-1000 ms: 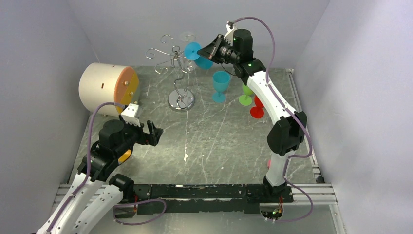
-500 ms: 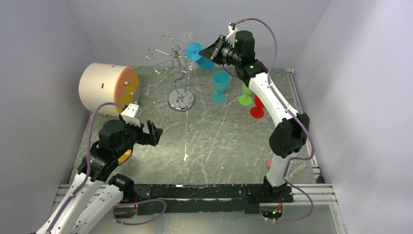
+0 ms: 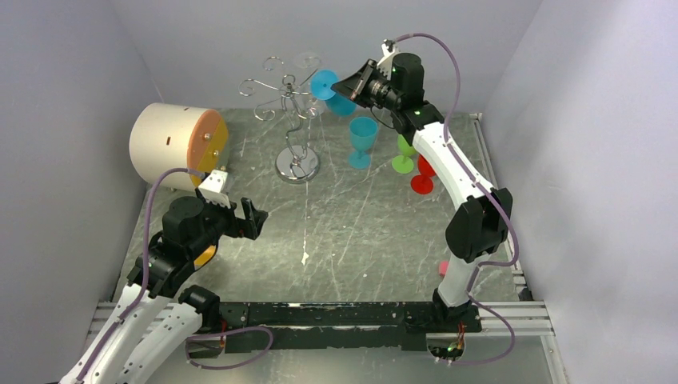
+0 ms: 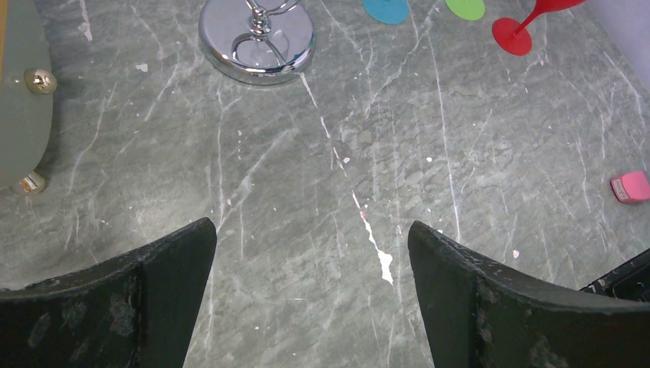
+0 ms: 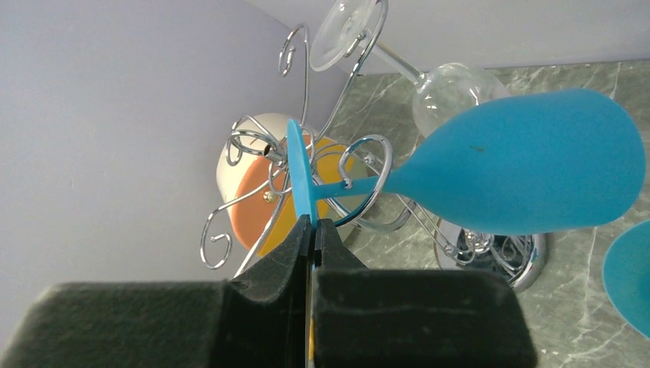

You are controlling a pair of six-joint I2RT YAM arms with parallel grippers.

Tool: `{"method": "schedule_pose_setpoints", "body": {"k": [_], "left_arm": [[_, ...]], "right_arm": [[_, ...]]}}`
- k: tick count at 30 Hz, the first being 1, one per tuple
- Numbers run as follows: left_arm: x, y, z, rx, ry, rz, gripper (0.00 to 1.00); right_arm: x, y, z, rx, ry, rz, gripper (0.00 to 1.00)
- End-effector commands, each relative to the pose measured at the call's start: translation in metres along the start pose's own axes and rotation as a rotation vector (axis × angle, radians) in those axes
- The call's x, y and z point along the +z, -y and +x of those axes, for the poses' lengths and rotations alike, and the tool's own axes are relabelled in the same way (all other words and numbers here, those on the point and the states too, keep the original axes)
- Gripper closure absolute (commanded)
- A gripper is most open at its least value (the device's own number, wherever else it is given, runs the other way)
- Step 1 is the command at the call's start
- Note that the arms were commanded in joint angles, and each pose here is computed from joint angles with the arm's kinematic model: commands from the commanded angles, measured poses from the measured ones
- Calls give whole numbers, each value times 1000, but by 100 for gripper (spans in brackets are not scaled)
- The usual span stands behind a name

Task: Place the wine glass upside down on the wine glass rack

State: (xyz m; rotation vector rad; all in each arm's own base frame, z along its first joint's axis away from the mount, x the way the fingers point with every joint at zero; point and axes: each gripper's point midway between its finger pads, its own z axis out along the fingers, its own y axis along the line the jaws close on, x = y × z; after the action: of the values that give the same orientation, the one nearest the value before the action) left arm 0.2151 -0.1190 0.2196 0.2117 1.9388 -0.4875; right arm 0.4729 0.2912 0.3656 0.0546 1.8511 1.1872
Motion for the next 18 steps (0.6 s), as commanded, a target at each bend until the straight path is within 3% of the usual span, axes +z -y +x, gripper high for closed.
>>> {"method": "schedule_pose_setpoints", "body": {"k": [1, 18], "left_arm": [[1, 1, -3, 6, 18, 12, 1], [0, 2, -4, 6, 26, 14, 1]], "right_arm": [[-14, -19, -27, -22, 87, -44, 100], [-16, -20, -32, 51, 113, -91, 100]]}}
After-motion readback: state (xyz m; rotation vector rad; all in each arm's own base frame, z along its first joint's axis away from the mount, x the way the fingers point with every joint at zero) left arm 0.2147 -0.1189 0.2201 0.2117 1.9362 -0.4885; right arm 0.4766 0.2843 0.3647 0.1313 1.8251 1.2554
